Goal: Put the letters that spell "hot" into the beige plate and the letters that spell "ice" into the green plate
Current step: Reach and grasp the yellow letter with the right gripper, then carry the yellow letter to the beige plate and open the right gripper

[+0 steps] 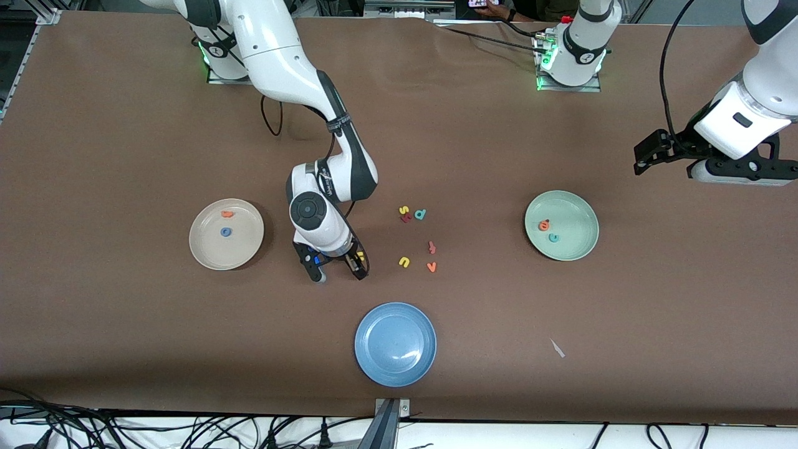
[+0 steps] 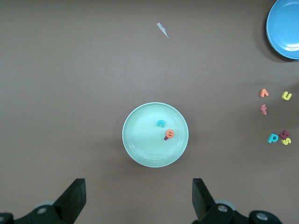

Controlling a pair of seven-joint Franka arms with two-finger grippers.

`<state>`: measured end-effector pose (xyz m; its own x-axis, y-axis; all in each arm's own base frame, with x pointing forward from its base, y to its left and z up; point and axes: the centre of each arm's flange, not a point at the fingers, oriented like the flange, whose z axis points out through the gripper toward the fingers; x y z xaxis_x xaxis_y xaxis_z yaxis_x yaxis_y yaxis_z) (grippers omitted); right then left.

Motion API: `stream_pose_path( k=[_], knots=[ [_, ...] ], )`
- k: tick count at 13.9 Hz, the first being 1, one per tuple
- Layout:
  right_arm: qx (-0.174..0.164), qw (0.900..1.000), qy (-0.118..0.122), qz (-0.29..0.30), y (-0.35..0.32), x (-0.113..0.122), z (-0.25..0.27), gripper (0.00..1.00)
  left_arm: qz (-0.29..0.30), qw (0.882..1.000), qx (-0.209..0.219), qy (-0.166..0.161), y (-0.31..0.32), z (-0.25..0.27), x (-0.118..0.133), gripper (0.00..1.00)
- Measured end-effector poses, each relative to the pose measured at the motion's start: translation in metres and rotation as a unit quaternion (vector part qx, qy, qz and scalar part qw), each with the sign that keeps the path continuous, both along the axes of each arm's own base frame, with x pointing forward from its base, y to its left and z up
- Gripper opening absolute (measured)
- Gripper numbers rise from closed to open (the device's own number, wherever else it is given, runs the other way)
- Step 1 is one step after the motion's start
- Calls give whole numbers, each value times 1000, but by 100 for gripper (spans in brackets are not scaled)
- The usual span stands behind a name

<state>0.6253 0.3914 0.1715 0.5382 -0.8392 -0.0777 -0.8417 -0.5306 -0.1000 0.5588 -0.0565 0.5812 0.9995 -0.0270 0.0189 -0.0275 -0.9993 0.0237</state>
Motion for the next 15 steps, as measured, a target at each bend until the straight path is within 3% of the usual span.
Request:
stream_pose_path(
  k=[4, 6, 7, 8, 15],
  knots=[
    [2, 1000, -2, 1, 2, 1, 2, 87, 0, 1000, 0, 0, 0, 0, 0, 100],
    [2, 1000, -3, 2, 3, 1, 3, 74, 0, 1000, 0, 0, 0, 0, 0, 100],
    [2, 1000, -3, 2, 3, 1, 4, 74, 0, 1000, 0, 0, 0, 0, 0, 100],
    [2, 1000, -3, 2, 3, 1, 4, 68, 0, 1000, 0, 0, 0, 0, 0, 100],
    [5, 1000, -3, 4, 7, 0, 4, 52, 0, 1000, 0, 0, 0, 0, 0, 100]
  ],
)
